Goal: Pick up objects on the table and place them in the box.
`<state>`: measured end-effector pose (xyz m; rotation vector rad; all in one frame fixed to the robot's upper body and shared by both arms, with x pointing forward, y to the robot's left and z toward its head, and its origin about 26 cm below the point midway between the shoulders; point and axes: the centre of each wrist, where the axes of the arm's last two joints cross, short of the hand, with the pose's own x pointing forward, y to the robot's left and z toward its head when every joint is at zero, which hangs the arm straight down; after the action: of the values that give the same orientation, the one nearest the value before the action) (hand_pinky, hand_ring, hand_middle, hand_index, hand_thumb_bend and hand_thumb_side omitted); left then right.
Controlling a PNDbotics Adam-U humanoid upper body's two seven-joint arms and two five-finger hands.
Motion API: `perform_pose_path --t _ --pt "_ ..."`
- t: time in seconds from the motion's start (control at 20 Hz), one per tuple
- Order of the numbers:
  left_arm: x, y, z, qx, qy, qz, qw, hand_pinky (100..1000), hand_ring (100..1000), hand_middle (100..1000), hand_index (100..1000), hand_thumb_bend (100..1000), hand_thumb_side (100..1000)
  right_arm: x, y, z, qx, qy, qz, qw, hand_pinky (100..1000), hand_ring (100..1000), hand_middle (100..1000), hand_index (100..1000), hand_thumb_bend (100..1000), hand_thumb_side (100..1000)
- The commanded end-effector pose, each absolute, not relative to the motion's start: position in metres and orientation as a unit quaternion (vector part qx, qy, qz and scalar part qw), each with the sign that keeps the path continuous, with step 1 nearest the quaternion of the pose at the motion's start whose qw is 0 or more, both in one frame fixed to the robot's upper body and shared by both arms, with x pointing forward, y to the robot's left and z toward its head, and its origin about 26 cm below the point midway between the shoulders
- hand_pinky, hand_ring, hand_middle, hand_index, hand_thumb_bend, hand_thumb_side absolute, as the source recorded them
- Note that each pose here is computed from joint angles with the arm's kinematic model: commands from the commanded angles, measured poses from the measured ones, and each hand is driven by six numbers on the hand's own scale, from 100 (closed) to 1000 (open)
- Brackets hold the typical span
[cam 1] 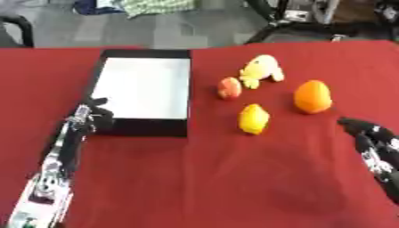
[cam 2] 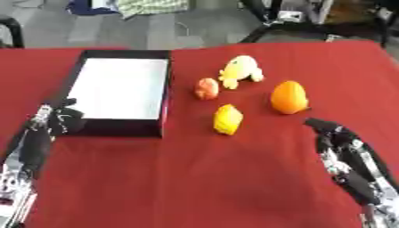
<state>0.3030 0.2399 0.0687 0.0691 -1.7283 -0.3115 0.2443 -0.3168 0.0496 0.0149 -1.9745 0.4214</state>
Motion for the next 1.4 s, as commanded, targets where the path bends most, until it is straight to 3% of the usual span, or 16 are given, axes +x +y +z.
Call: perform_pose_path --t 0.05,0.75,1.4 --pt "0.303 0.242 0.074 0.032 -0.764 -0.132 0.631 698 635 584 817 100 1000 0.245 -0.316 0.059 0.003 -0.835 0.185 0.518 1000 964 780 788 100 536" --pt "0.303 0.241 0.074 0.03 -0.765 -0.133 0.63 699 637 585 817 100 1000 0.25 -0.319 0.065 -0.004 -0.836 0.203 0.509 1000 970 789 796 100 496" --pt "0.302 0.242 0.07 0.028 -0.758 -0.143 0.635 699 638 586 817 100 1000 0.318 -0.358 0.133 -0.115 -0.83 0.362 0.408 1000 978 838 858 100 403"
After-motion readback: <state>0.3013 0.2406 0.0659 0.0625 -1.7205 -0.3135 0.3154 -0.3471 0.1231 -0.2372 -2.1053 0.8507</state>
